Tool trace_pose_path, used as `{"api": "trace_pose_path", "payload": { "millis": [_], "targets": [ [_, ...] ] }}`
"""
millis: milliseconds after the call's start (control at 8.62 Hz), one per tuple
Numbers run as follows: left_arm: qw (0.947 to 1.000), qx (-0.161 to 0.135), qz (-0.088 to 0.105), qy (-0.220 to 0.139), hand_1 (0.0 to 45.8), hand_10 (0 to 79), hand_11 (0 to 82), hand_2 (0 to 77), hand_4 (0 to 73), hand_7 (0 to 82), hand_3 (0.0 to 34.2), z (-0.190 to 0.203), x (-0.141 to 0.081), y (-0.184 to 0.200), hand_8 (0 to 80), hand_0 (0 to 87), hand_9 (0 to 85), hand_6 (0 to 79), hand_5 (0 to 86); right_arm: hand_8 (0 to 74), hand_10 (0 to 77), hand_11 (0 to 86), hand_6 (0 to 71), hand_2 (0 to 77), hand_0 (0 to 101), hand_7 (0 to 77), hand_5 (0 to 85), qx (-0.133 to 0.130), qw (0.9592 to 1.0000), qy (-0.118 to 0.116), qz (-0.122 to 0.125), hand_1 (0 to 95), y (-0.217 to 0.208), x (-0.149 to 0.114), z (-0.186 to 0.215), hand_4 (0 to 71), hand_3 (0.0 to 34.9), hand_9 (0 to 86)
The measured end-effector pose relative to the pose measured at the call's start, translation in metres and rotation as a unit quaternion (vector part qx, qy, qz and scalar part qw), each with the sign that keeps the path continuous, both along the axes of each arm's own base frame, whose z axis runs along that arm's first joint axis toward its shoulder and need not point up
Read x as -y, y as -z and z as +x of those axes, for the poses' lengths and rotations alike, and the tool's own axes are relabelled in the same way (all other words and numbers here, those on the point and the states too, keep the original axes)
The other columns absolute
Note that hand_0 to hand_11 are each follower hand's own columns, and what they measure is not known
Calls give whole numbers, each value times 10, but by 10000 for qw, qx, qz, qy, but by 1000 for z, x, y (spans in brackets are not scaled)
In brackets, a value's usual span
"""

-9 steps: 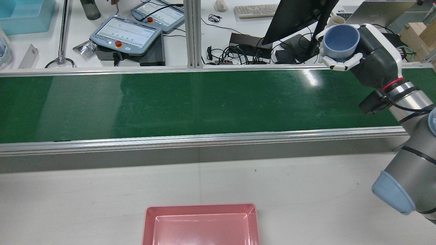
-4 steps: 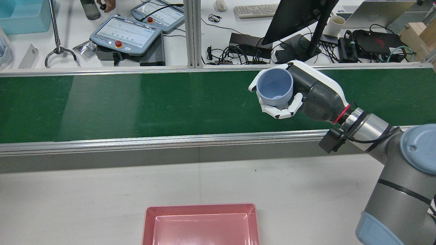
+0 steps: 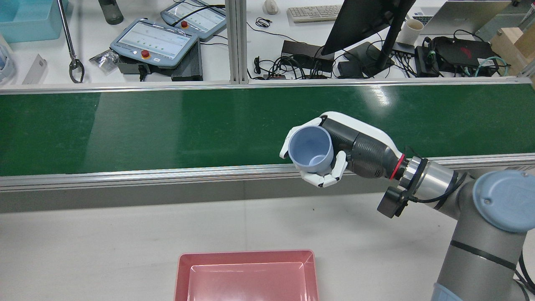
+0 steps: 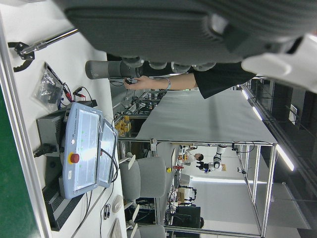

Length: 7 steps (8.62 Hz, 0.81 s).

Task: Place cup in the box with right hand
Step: 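Lift the cup off the conveyor and carry it toward the pink box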

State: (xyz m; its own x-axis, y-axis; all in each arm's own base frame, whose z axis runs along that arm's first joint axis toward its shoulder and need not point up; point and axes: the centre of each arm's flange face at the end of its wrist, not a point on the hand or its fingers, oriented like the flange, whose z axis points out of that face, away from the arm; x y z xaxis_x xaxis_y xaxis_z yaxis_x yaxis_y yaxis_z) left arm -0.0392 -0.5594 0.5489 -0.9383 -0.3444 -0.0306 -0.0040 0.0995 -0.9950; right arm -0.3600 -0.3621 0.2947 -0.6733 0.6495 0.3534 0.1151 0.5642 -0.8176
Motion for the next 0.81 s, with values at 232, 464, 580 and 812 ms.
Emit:
{"api": "trace_pose_path", "payload": {
  "millis": [232, 464, 580, 812],
  "targets": [
    [10000, 0, -3, -3, 5, 0, 0, 16, 11, 5, 0, 0, 0, 0, 0, 0, 0, 0, 0, 551, 562, 480, 453, 524, 799, 589, 235, 5, 9990, 456, 0, 49, 2, -44, -44, 338, 5, 513],
    [10000, 0, -1, -2, 5, 0, 0, 16, 11, 5, 0, 0, 0, 0, 0, 0, 0, 5, 5, 551, 562, 485, 458, 524, 760, 589, 235, -42, 9980, 622, 38, 49, 0, -64, -59, 338, 6, 513],
    [10000, 0, -3, -1, 5, 0, 0, 16, 11, 5, 0, 0, 0, 0, 0, 0, 0, 0, 5, 551, 562, 485, 415, 529, 789, 622, 235, -108, 9980, 628, 38, 44, -6, -67, -58, 338, 5, 513],
    [10000, 1, -6, 3, 5, 0, 0, 16, 11, 5, 0, 0, 0, -1, 0, 0, 0, 5, 0, 431, 562, 485, 60, 513, 706, 496, 175, -150, 9991, 409, 10, 49, -11, -64, -54, 338, 2, 420]
  ]
}}
